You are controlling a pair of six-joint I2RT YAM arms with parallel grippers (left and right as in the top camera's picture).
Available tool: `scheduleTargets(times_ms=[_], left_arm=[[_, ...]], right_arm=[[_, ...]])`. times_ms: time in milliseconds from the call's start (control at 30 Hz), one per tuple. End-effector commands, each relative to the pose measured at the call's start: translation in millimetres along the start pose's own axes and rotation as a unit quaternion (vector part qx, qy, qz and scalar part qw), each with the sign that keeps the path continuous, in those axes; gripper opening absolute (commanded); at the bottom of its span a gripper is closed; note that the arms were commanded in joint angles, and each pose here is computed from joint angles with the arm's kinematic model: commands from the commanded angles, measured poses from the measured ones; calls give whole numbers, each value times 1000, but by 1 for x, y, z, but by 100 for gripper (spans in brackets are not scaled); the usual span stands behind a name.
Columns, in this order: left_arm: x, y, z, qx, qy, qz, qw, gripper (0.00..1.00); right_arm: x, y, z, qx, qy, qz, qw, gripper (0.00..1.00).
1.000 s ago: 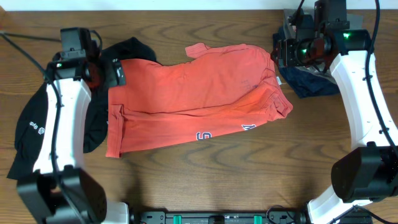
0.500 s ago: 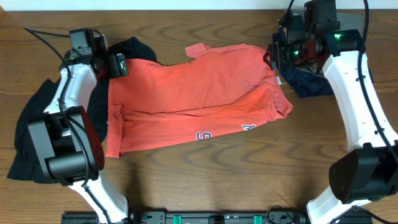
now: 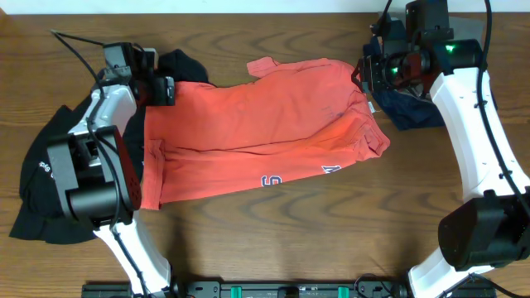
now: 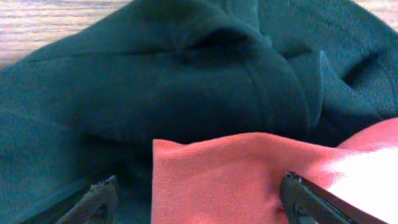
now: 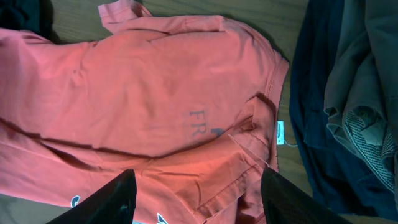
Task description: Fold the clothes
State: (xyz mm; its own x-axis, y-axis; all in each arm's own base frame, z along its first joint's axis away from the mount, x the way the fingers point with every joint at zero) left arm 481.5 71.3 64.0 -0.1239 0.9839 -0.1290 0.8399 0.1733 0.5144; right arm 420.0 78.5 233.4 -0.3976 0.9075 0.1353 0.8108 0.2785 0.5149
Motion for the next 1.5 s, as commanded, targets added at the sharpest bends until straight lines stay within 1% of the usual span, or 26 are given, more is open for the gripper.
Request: scheduleTargets(times_ms=[0,100,233,267,600,733,933,1133,1233,1267,1300,1367,1467], left_arm=[[-3,12,-4,-17,-7,31,999,84],[-3,12,-4,-19,-7,31,999,80],[-7,12,-4,-20,-20,32,999,69],[-7,12,-4,-20,-20,31,999,68],[-4,-1,14,2,-20,28,999,67],[-4,2,13,-5,-20,29,999,57],[-5,5,11,-11,-20,26,999,48],[-6,11,3,-21,-20,24,999,32],[-7,15,-2,-29,-19,25,999,19],[-6,16,-3,-30,-18,26,999,11],[-6,18,-5,-33,-15,24,999,7],[-5,20,-9,-38,-10,21,999,6],[-6,25,-16,-46,-10,20,999,6]], right_arm=[[5,6,-7,-12,-4,-15,1000,62],[4,7,-7,-14,-4,-15,1000,61],[4,7,-7,-15,-4,-16,1000,61],[4,7,-7,-15,-4,-16,1000,61],[4,7,-6,-14,-4,-15,1000,60],[4,7,-6,-14,-4,-15,1000,60],[4,7,-6,-15,-4,-16,1000,60],[4,8,-6,-16,-4,-16,1000,60],[4,8,-6,-16,-4,-16,1000,60],[4,8,-6,-16,-4,-16,1000,60],[4,8,-6,-16,-4,-16,1000,59],[4,8,-6,-16,-4,-16,1000,59],[4,8,-6,-16,-4,-16,1000,59]])
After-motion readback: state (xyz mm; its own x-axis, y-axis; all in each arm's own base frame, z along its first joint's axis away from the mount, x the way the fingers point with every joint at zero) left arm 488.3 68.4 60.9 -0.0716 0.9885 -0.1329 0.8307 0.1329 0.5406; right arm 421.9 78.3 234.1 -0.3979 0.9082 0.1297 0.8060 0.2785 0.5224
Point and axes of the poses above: each gripper's point midway between its finger pads, its own z axis out along the fingers, its own x axis along the line the jaws close on, y = z × x, the point moved 4 cm from there along -z, back along the fingers, and after that the axes turned 11 degrees about -z, right-handed, at the moved point
